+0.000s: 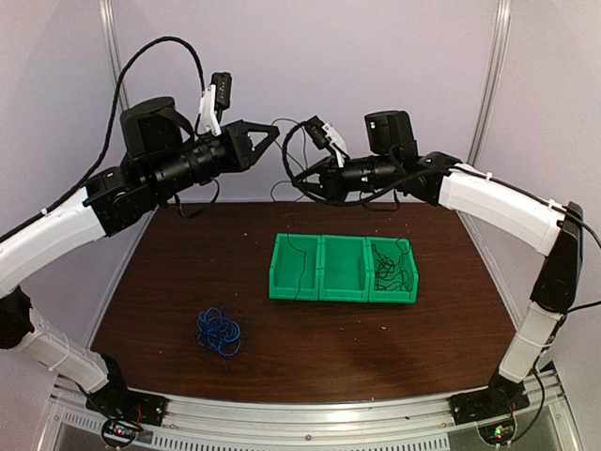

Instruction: Untangle the cables

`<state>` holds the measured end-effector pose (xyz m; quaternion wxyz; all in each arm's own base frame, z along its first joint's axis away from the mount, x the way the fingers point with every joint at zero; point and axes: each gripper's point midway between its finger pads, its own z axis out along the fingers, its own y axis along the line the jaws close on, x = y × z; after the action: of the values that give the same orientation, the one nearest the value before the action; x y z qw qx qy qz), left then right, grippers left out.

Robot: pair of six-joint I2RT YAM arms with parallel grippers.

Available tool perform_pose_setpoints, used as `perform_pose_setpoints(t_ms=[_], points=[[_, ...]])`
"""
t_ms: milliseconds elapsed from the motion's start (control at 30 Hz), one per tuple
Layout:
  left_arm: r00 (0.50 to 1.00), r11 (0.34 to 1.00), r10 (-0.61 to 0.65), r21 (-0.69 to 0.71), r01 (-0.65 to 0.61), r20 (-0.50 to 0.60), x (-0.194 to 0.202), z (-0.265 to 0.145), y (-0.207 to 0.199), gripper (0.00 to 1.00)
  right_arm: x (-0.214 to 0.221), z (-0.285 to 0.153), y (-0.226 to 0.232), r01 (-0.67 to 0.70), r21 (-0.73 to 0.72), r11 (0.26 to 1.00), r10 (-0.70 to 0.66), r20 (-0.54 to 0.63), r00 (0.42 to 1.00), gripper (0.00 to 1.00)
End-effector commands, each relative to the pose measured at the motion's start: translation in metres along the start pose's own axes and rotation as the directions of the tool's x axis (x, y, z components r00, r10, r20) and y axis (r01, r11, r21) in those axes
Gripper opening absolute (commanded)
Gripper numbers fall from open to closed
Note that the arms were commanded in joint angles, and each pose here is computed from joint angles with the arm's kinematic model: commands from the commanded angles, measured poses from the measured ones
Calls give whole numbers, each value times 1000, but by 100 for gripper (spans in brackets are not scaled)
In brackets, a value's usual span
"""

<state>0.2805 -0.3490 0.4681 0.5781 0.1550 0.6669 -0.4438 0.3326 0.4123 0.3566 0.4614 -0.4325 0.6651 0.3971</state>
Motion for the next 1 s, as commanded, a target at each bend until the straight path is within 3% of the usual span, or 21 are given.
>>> perform_pose_setpoints(t_ms=[0,67,100,200,300,633,967], points=[[999,1000,1,13,-2,41,-9,-4,-3,0,-23,-24,6,48,-5,999,-47,54,997,0],[999,1000,12,-9,-12,36,-5,-3,2,0,-26,-34,2,54,7,999,-54,59,997,0],[999,1000,23,-21,-22,28,-1,-1,5,8,-28,-41,-2,57,17,998,-58,62,996,0],[999,998,45,-52,-44,4,11,1,14,43,-36,-67,-21,61,80,995,-68,81,994,0],[998,993,48,-105,-53,-45,32,0,30,56,-42,-100,-46,64,173,983,-82,97,992,0],[983,967,45,-241,-88,-178,103,-35,78,60,-41,-162,-89,65,356,932,-106,96,990,0],[986,951,73,-288,-115,-152,94,-59,86,60,9,-182,-126,39,457,889,-62,36,997,0]])
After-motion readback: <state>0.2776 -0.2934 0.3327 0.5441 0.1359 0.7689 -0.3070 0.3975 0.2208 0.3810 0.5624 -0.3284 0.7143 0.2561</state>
